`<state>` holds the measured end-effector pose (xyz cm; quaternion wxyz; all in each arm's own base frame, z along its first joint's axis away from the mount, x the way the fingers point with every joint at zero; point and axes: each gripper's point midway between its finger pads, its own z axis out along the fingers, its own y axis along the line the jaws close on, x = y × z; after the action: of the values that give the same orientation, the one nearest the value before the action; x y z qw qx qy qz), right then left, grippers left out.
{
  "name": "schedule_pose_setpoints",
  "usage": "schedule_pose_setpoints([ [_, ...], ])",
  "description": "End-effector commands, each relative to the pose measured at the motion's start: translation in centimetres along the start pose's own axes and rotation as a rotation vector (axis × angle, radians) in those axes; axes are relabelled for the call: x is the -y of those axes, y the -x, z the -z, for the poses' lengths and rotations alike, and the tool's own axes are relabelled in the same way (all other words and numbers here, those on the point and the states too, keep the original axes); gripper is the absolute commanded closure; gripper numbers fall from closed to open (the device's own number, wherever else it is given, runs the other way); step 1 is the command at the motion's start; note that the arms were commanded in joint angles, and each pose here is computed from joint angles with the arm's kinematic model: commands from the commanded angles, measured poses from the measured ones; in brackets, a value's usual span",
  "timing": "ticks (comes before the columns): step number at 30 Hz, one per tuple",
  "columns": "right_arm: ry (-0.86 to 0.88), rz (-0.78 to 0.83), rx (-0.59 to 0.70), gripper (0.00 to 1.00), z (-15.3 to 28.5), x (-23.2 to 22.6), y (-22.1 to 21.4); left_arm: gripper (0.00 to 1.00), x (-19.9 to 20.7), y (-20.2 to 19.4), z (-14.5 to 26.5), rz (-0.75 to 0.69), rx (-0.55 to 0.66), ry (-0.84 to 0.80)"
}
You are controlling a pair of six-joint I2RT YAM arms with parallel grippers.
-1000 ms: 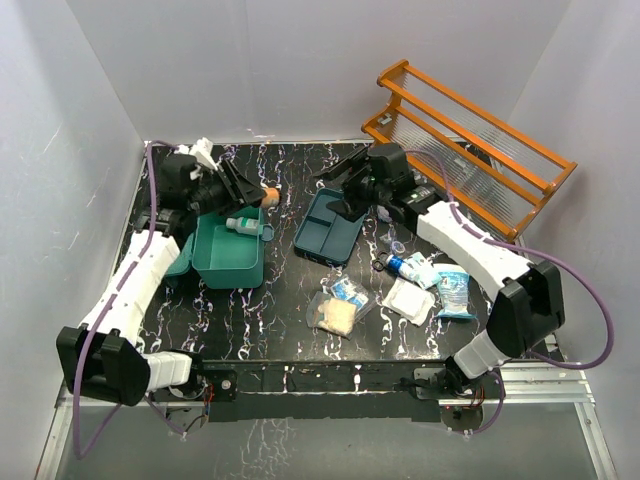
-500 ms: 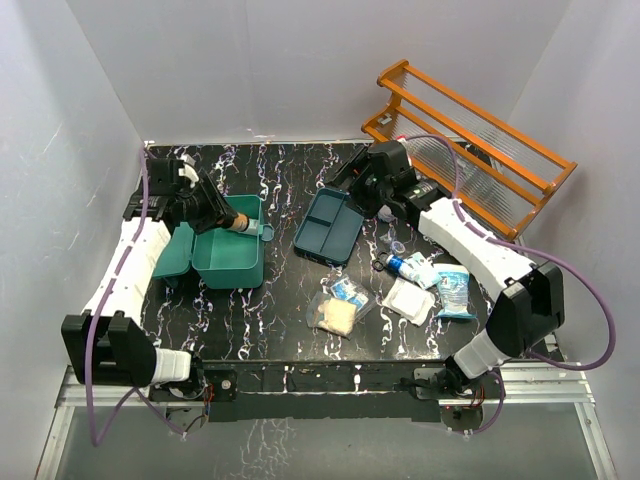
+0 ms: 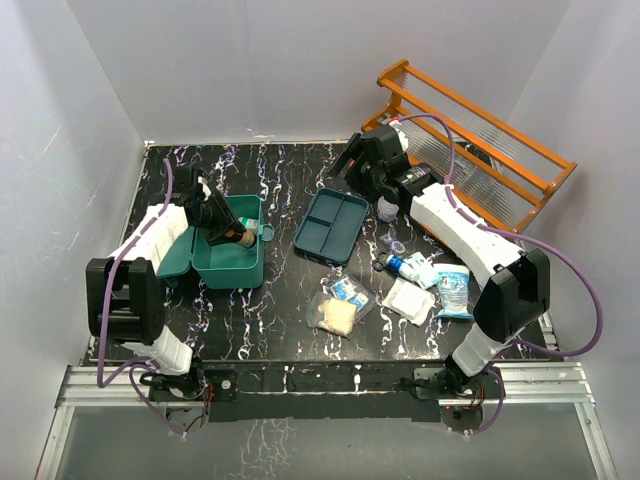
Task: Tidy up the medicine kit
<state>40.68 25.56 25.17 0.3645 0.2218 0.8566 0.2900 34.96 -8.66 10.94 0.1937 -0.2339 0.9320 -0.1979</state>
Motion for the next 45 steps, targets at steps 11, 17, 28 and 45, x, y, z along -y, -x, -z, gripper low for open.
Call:
schedule_pose_setpoints([
  [11,0.007,0.067,0.126,0.25,-0.2,-2.1,4.4,0.59,1.1,-0.2,-2.7,0.095,-0.069,-0.058],
  [17,0.007,0.067,0.128,0.26,-0.3,-2.1,4.5,0.47,0.1,-0.3,-3.2,0.088,-0.073,-0.013],
  [28,0.011,0.058,0.117,0.27,-0.5,-2.2,4.2,0.41,-1.1,1.8,-1.6,0.059,0.046,0.087],
  [45,0.009,0.051,0.100,0.27,-0.5,-1.7,3.6,0.45,-3.4,3.2,0.8,0.053,0.183,0.212],
])
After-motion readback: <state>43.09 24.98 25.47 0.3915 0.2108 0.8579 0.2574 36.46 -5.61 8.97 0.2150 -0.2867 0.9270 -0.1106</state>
